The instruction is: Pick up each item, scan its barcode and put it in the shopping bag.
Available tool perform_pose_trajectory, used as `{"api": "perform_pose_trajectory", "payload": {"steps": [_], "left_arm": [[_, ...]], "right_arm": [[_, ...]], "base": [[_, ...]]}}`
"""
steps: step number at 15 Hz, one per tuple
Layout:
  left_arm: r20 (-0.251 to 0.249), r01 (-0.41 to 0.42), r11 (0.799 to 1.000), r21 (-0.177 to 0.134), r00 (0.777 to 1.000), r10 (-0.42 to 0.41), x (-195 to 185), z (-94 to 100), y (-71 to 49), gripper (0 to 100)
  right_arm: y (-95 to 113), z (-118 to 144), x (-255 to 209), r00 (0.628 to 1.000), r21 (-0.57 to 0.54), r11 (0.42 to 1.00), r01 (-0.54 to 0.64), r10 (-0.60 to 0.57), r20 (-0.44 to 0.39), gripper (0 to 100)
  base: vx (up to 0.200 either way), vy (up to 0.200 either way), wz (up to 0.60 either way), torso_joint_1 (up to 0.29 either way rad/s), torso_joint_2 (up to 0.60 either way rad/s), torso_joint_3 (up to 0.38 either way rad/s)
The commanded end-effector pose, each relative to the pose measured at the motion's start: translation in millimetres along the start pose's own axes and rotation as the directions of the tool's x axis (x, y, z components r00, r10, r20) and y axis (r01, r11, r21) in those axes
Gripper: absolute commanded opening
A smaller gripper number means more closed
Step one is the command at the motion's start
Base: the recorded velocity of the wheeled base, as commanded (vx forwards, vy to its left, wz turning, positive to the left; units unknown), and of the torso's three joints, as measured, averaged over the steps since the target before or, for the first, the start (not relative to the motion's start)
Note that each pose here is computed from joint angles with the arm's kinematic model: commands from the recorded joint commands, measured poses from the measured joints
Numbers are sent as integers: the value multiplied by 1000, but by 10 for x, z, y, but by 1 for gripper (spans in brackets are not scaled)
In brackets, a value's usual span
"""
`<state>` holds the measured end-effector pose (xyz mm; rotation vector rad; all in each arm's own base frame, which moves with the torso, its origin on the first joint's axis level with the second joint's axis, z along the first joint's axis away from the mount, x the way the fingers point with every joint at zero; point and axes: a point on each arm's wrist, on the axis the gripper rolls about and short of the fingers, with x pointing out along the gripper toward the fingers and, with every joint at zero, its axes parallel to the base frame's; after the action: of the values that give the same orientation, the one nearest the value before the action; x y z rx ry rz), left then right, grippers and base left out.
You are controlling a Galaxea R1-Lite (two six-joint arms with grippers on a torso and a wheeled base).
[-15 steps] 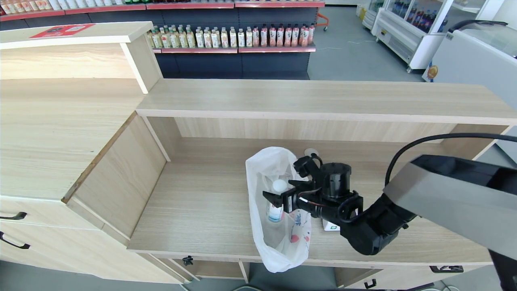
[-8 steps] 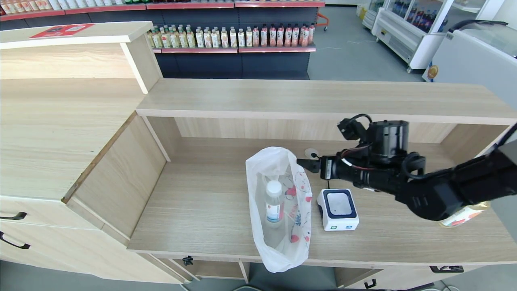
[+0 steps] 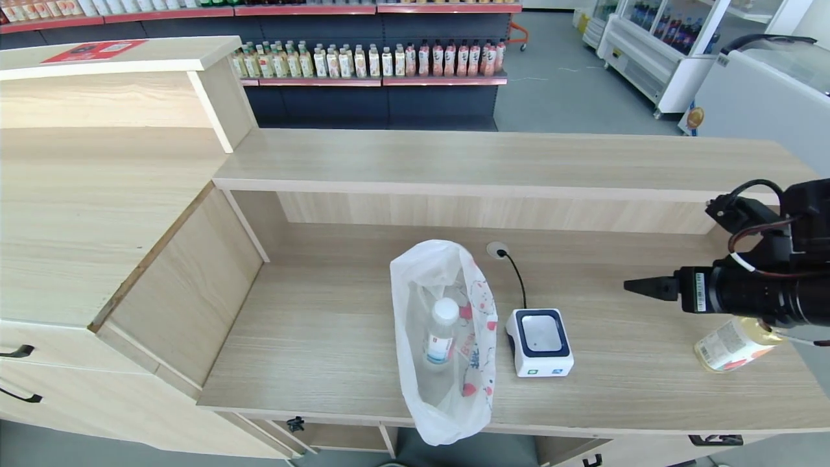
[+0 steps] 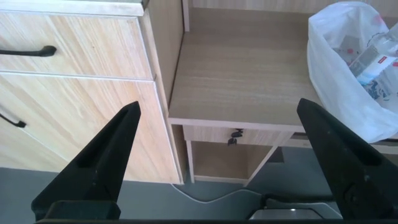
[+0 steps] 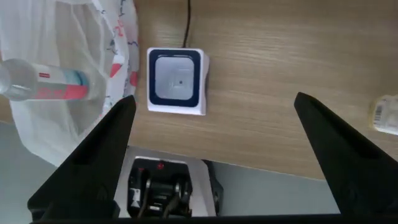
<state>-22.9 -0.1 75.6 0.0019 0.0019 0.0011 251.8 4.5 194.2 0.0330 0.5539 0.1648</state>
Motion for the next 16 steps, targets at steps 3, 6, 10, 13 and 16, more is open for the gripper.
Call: {"api": "perform_pose_trajectory", "payload": {"steps": [3,6,10,13,16], "left_arm": [[0,-2,1000,0,1000,2,0,0,0,100],[0,-2,1000,-2,1000,2,0,0,0,100],[0,-2,1000,0,1000,2,0,0,0,100],[0,-2,1000,1,1000,2,0,0,0,100],[0,-2,1000,0,1000,2,0,0,0,100]], "right_arm": [[-72,-53,-189,999,-1,999,36,-36,-19,100],[-73,-181,-207,991,-82,995,50,-60,-120,100],[-87,-271,-156,979,-192,978,81,-114,-167,100],[-71,-373,-169,973,-223,972,79,-124,-196,100],[-77,-440,-171,963,-257,963,86,-146,-226,100]], "base": [[0,-200,0,12,2,1],[0,-200,0,1,1,9],[0,-200,0,1,1,6],[0,-200,0,2,2,5],[0,-200,0,1,5,-2]]}}
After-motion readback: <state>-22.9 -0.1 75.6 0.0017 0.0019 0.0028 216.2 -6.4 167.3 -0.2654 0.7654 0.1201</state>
